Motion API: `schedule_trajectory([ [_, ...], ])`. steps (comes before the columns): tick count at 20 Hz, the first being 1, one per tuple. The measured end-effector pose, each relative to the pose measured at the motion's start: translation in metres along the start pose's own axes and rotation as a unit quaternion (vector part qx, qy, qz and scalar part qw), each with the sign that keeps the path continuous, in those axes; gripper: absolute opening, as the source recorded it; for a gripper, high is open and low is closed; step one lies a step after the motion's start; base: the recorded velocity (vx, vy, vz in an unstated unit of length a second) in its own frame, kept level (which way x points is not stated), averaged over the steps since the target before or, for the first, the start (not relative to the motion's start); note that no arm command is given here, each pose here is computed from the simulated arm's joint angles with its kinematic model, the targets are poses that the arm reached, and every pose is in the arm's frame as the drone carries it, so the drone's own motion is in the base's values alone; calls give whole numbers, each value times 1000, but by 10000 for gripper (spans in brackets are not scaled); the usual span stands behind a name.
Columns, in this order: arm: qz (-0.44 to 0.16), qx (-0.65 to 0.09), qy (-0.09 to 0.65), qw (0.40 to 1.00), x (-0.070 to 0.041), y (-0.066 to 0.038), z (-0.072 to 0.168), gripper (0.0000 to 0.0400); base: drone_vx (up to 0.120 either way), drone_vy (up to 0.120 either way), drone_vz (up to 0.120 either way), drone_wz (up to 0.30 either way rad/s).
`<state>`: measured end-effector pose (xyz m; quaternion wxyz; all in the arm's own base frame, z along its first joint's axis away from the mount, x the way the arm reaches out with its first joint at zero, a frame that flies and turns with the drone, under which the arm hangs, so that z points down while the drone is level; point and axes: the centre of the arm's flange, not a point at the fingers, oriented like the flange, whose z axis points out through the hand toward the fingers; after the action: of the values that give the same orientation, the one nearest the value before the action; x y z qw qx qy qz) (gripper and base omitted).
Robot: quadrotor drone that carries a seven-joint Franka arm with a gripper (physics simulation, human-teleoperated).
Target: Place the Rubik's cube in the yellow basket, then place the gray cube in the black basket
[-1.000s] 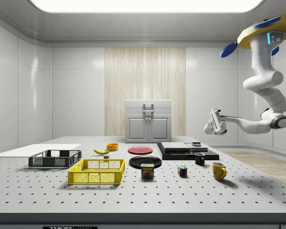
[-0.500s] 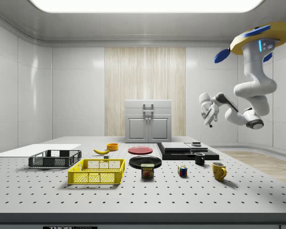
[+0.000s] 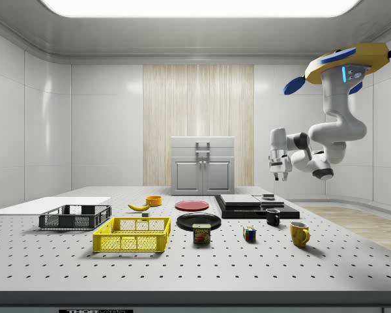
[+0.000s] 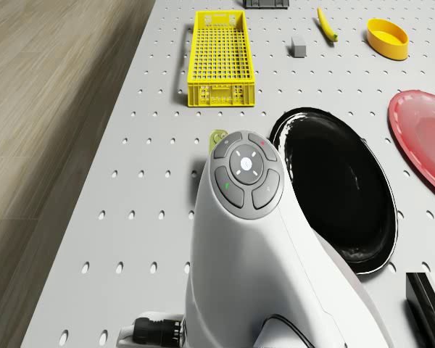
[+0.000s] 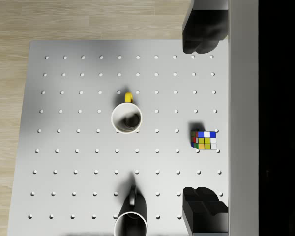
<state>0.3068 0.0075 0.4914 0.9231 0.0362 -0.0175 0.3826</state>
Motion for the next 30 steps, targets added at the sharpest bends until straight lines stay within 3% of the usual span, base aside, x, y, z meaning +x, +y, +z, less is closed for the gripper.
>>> schedule_trajectory([
  [6, -1, -18, 19, 1000, -4, -4, 0, 400, 120, -67, -120, 0],
  [17, -1, -26, 28, 999, -5, -5, 0, 400, 120, 0, -120, 0],
  [25, -1, -27, 29, 999, -5, -5, 0, 400, 10, 0, -120, 0],
  [30, -1, -27, 29, 999, -6, -5, 0, 400, 120, 0, -120, 0],
])
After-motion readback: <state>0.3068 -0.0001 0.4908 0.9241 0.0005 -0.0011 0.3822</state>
